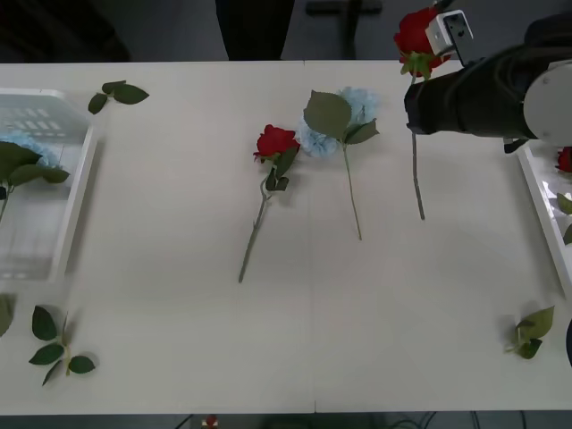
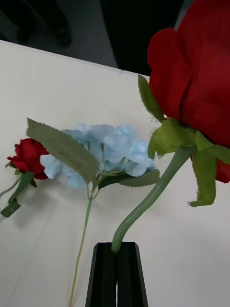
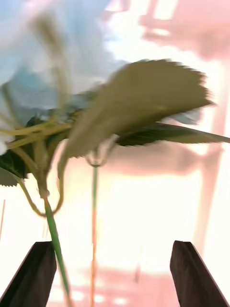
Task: Place the red flowers into the right box and the blue flowers into the left box. If a person shows an open palm, hand one flower to the person first, then continue sorting.
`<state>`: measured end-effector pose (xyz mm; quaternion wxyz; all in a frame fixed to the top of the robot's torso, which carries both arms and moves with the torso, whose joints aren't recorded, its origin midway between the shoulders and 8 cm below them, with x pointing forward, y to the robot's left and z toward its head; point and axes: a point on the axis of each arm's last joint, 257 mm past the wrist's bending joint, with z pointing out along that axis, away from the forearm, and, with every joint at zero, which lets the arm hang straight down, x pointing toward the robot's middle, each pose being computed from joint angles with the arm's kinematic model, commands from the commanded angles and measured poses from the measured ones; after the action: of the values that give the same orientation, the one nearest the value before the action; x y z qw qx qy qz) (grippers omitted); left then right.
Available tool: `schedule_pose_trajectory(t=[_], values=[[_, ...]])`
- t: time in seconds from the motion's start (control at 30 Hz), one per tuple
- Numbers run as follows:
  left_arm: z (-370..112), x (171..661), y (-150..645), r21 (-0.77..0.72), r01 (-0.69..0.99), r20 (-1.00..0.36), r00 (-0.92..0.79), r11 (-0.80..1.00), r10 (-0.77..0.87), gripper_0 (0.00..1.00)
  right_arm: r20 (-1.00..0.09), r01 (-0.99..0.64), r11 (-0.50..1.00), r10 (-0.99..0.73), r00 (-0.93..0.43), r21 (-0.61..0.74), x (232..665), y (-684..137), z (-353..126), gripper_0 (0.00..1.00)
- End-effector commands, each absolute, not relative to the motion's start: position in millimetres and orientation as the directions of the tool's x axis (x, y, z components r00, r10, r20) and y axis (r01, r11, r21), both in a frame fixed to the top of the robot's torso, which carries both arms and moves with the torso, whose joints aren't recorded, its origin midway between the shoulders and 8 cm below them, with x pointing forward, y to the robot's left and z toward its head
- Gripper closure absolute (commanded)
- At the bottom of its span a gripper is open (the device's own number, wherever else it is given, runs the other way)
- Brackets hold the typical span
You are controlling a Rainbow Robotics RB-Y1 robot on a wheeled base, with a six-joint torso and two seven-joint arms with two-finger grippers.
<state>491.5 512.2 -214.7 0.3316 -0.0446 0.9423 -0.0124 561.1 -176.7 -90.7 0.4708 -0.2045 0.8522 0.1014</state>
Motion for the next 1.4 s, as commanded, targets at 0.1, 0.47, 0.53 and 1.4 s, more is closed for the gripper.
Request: schedule_pose_trajectory(t=[0.1,0.47,0.53,1.4], values=[[-137.4,489.9,484.6,0.048,0.077,-0.668,-0.739,0.996,0.089,0.26,-0.894,-0.529,0.847,-0.272,-0.355,-0.047,555.8,-163.0,-53.6,1.00],[-88.4,538.5,319.0,0.042,0.408,-0.759,-0.580,0.912,0.295,0.17,-0.892,-0.515,0.837,-0.363,-0.268,-0.185,556.5,-225.1,-22.5,1.00],[-89.9,549.5,289.0,0.035,0.440,-0.781,-0.548,0.897,0.299,0.17,-0.879,-0.495,0.842,-0.387,-0.277,-0.215,554.6,-247.3,-18.5,1.00],[-220.4,622.2,69.3,-0.077,0.465,-0.752,-0.608,0.882,0.255,0.04,-0.556,-0.170,0.932,-0.330,-0.763,-0.320,485.5,-549.6,-48.7,1.00]])
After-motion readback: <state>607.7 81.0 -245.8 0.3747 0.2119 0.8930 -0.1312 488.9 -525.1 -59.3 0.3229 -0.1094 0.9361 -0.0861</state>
